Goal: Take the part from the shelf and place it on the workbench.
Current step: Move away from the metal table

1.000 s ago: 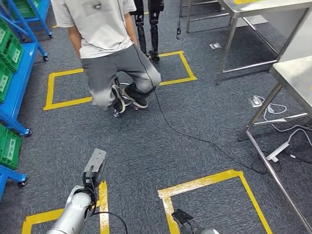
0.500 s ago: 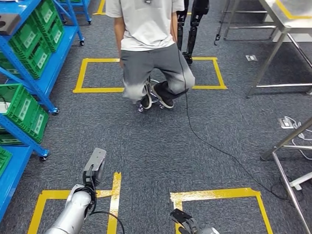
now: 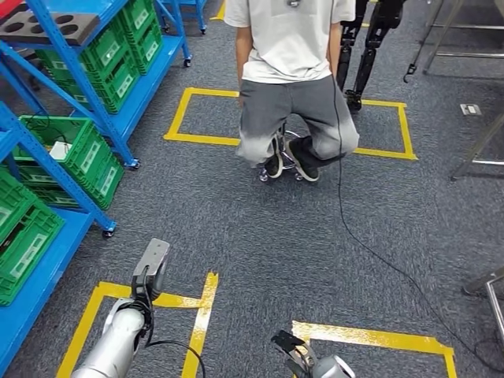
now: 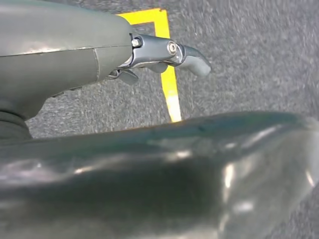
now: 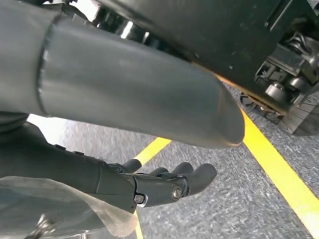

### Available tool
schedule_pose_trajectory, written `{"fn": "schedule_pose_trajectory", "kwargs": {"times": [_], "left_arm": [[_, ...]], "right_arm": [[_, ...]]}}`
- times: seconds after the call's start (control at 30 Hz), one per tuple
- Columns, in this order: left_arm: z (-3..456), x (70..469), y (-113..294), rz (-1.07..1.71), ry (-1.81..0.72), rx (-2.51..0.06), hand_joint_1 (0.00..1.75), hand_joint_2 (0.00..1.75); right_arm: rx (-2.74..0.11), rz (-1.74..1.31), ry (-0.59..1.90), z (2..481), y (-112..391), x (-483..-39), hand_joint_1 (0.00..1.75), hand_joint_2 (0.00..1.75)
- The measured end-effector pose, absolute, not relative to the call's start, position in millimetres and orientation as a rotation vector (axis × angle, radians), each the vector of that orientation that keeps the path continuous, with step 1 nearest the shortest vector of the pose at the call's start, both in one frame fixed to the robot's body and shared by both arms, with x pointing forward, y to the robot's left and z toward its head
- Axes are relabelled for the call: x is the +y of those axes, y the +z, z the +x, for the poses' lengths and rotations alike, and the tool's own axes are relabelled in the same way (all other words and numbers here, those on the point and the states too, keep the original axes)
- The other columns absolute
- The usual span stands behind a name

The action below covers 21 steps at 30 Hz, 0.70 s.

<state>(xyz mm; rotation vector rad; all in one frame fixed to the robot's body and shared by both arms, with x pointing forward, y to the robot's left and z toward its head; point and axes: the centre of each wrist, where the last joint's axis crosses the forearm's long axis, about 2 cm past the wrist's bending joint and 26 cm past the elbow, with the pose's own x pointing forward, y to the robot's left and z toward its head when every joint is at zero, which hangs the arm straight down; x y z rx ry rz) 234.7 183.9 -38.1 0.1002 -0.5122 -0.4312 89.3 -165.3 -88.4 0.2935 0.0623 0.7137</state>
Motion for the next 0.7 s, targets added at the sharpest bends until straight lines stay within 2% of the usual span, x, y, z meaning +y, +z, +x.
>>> {"fn": "schedule_pose_trajectory", "kwargs": {"times": [0.7], "left_arm": [[234.0,185.1,-38.9,0.093,-0.423,-0.502,0.00,0.00]], "right_arm": [[0.069,0.290,0.722,91.2,-87.6,-163.8,0.00,0.00]]}}
